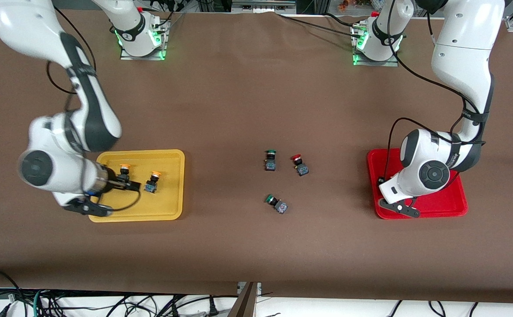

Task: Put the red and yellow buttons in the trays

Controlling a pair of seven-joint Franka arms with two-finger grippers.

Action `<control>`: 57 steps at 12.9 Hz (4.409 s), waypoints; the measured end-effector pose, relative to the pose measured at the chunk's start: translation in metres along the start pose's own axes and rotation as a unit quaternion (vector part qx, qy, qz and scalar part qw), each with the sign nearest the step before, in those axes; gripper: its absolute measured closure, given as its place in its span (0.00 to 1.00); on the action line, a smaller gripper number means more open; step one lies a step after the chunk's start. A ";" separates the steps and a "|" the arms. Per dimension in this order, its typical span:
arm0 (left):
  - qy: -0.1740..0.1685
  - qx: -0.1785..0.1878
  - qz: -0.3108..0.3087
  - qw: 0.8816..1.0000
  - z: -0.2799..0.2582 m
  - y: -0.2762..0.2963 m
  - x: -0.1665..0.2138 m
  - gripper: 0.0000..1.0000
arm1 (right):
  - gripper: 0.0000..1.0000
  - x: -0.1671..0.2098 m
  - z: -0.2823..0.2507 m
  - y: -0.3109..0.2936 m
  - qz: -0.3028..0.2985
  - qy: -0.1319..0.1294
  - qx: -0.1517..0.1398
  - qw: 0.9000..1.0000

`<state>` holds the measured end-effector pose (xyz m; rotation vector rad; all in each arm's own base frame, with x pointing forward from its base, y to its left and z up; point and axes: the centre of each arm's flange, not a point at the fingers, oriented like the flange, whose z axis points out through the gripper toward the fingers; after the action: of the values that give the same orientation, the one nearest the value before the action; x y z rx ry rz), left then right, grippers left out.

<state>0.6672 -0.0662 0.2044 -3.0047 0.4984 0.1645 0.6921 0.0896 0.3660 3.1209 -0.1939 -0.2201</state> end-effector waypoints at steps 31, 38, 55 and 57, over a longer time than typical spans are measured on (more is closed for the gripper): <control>0.000 -0.060 0.093 0.994 0.046 -0.136 -0.065 0.52 | 0.00 -0.176 -0.240 0.113 -0.063 -0.014 -0.035 0.997; 0.000 -0.027 -0.029 0.999 -0.255 -0.009 -0.065 0.00 | 0.00 -0.176 -0.240 0.113 -0.063 -0.013 -0.034 0.997; 0.018 -0.044 -0.163 0.985 -0.385 -0.048 -0.129 0.00 | 0.00 -0.173 -0.242 0.113 -0.064 -0.009 -0.033 0.997; 0.018 -0.044 -0.163 0.985 -0.385 -0.048 -0.129 0.00 | 0.00 -0.173 -0.242 0.113 -0.064 -0.009 -0.033 0.997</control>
<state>0.5968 -0.0215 0.6049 -3.1243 -0.0040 0.1098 0.5418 -0.0011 0.6313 3.0686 0.0125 -0.2491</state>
